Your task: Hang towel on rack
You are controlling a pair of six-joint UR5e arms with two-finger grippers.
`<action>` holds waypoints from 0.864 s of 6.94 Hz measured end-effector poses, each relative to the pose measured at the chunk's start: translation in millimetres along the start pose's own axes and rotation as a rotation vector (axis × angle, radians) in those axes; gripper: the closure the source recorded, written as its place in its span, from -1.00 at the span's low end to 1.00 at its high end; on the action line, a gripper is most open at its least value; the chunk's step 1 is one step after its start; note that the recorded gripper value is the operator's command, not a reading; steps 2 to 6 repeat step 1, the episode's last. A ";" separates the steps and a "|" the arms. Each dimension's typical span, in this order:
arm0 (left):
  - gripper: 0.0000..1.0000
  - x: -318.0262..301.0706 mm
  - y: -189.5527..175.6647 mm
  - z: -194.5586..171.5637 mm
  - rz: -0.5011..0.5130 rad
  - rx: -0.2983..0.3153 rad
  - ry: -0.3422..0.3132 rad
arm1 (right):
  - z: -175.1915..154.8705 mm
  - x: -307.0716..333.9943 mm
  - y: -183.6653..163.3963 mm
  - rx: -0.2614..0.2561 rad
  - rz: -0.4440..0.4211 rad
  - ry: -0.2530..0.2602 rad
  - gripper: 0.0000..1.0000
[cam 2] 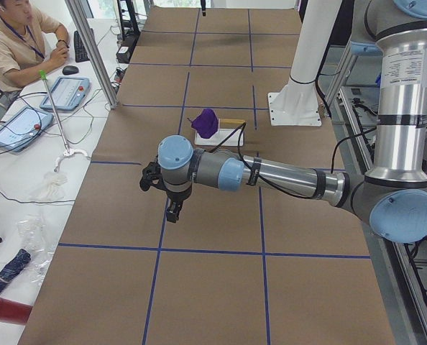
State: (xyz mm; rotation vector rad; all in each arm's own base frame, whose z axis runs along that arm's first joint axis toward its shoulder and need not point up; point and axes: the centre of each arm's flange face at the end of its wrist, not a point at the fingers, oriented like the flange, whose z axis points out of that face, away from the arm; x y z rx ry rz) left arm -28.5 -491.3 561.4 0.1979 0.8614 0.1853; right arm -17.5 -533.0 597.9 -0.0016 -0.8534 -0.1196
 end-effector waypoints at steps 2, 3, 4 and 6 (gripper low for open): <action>-1.00 -1.3 0.0 1.8 -0.002 -0.003 0.000 | 0.3 0.2 -1.7 -0.001 0.001 -0.001 -1.00; -1.00 -1.3 0.0 1.8 -0.002 -0.003 0.000 | 0.3 0.2 -1.7 -0.001 0.001 -0.001 -1.00; -1.00 -1.3 0.0 1.8 -0.002 -0.003 0.000 | 0.3 0.2 -1.7 -0.001 0.001 -0.001 -1.00; -1.00 -1.3 0.0 1.8 -0.002 -0.003 0.000 | 0.3 0.2 -1.7 -0.001 0.001 -0.001 -1.00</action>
